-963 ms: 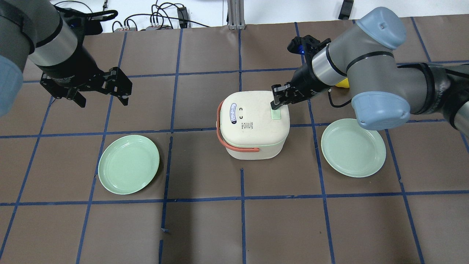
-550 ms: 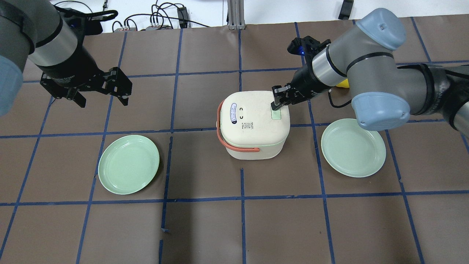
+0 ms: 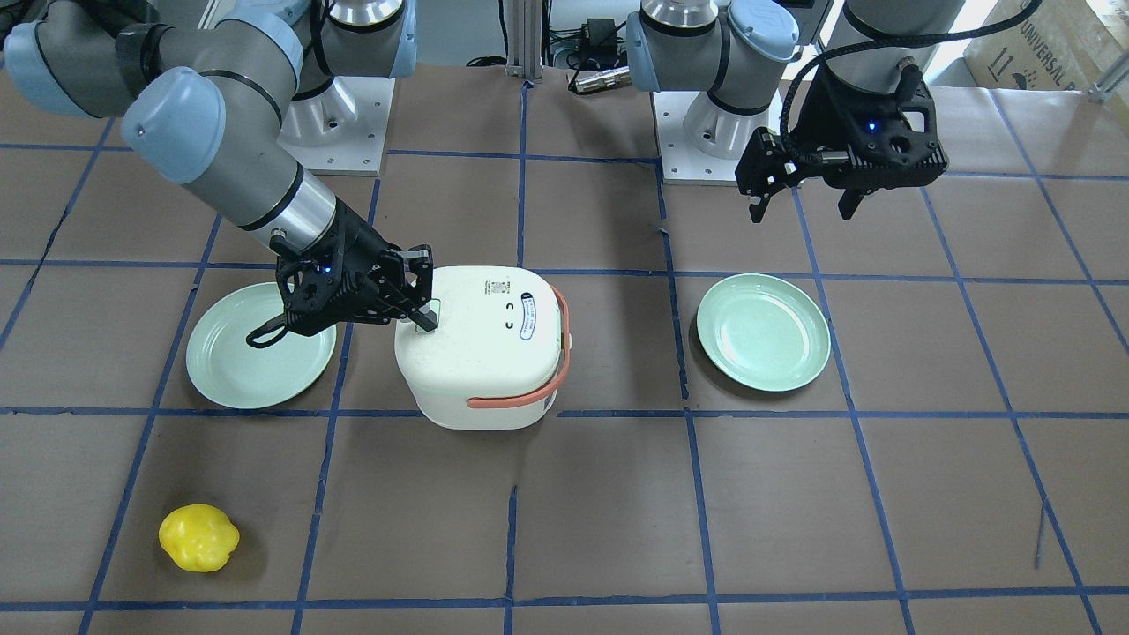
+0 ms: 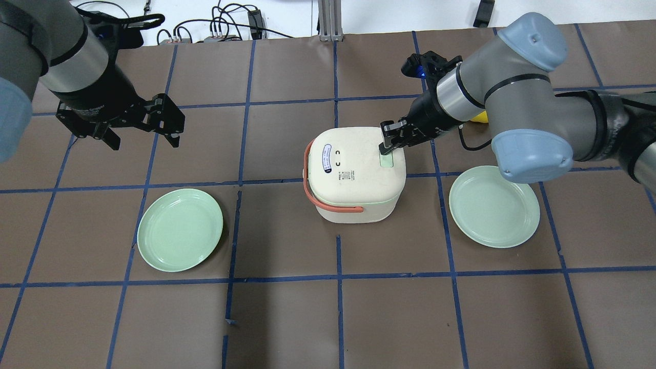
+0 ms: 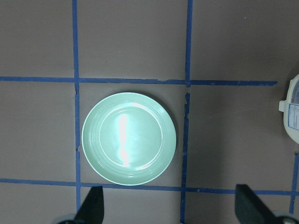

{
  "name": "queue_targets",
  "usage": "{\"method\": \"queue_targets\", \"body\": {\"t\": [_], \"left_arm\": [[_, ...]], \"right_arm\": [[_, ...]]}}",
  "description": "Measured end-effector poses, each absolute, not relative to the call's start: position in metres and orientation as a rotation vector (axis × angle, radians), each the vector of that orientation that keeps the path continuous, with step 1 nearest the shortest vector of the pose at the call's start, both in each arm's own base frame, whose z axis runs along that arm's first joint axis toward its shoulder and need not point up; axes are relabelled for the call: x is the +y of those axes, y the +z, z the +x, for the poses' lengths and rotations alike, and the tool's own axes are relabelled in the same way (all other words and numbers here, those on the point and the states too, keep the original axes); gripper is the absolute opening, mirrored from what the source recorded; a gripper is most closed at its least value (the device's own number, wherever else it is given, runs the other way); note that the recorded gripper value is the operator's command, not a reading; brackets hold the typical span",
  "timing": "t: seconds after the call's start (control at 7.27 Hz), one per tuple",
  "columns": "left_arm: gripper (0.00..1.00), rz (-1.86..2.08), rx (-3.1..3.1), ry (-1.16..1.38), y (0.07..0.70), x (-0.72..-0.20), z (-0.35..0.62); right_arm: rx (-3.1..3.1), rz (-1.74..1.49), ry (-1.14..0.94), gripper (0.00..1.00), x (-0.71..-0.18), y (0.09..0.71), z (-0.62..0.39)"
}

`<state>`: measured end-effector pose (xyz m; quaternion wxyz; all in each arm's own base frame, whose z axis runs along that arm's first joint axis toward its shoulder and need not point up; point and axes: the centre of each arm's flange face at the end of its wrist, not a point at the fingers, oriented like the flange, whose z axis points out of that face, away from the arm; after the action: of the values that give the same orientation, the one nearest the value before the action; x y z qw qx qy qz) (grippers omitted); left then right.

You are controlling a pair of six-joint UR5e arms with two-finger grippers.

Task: Press rice cooker button
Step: 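Press down on the green button with the closed right gripper, then lift the right gripper away as the cooker lid springs open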

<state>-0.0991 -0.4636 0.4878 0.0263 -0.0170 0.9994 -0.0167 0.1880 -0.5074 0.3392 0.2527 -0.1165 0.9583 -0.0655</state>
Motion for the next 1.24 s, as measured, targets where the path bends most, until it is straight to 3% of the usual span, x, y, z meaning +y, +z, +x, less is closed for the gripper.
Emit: {"method": "queue_targets", "body": {"t": [0.96, 1.1, 1.24], "left_arm": [[1.0, -0.053, 3.088, -0.051, 0.488, -0.464, -0.099], [1.0, -0.053, 3.088, -0.052, 0.488, -0.464, -0.099], [1.0, -0.053, 3.088, -0.052, 0.488, -0.464, -0.099]], "right_arm": [[2.604, -0.331, -0.182, 0.05, -0.506, 0.34, 0.188], [2.607, -0.33, -0.186, 0.09, -0.503, 0.346, 0.189], [2.61, -0.325, -0.186, 0.2, -0.498, 0.357, 0.189]]}}
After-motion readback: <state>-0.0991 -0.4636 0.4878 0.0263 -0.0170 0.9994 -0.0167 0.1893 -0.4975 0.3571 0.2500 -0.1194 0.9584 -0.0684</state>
